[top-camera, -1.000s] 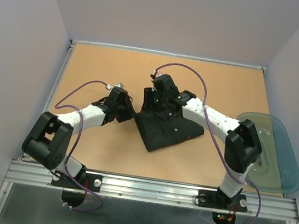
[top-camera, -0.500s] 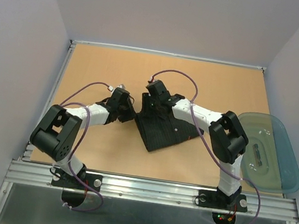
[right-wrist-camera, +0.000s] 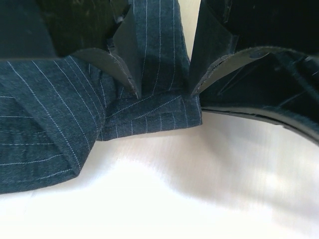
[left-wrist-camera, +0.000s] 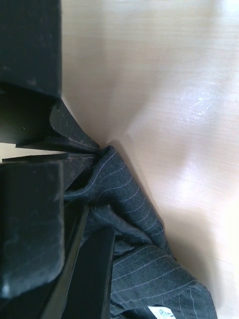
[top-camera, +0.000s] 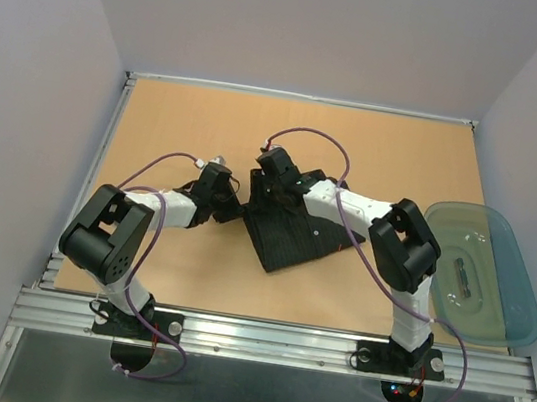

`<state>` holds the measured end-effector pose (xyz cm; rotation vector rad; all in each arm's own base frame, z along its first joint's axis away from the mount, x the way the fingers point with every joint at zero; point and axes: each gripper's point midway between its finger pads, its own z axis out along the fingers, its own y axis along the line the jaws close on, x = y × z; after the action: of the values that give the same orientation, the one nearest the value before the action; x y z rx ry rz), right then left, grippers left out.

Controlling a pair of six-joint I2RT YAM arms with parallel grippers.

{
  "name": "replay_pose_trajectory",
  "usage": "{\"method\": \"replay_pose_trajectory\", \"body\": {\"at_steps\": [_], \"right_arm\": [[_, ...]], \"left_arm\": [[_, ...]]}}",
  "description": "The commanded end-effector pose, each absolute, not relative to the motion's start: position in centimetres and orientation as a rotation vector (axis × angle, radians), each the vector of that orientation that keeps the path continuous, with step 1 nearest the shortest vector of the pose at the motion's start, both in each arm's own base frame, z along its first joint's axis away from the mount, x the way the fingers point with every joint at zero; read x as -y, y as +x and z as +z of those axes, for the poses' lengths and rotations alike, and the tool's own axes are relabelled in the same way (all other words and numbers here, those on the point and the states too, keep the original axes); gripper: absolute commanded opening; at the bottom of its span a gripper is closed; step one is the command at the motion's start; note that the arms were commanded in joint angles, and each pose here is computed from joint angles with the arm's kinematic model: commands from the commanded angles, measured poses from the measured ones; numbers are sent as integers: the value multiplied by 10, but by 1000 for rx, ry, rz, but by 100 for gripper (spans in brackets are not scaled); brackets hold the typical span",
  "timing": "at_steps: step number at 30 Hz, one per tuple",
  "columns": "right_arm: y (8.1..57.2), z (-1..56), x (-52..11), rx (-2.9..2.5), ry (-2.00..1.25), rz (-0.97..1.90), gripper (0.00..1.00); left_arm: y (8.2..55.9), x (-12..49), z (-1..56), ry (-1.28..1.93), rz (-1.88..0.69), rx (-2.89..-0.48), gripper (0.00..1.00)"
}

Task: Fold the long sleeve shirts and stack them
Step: Fold the shirt

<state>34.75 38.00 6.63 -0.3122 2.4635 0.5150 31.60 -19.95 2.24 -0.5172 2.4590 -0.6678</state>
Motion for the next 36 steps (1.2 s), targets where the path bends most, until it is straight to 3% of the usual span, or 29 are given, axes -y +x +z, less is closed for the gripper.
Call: {"method": "replay_pose_trajectory", "body": {"at_steps": [1,5,6,7,11,36], "right_arm": [[362,77,-400,-2397,-288,540,48],[363,70,-396,-2402,-288,511,40],[362,70,-396,-2404,-292,512,35],[361,72,-397,-2402,-298,522,22],[360,81,-400,-2378,-327,531,1],[342,132,-428,-2248,-396,695,0]], "left_arm": [[312,203,16,-508,-712,-2462,14],[307,204,8,-504,-724,-2483,8],[307,205,7,-504,-724,-2485,8],[307,205,8,-502,-730,-2480,8],[309,205,9,-499,-731,-2473,7],[303,205,5,-499,-753,-2473,3]]}}
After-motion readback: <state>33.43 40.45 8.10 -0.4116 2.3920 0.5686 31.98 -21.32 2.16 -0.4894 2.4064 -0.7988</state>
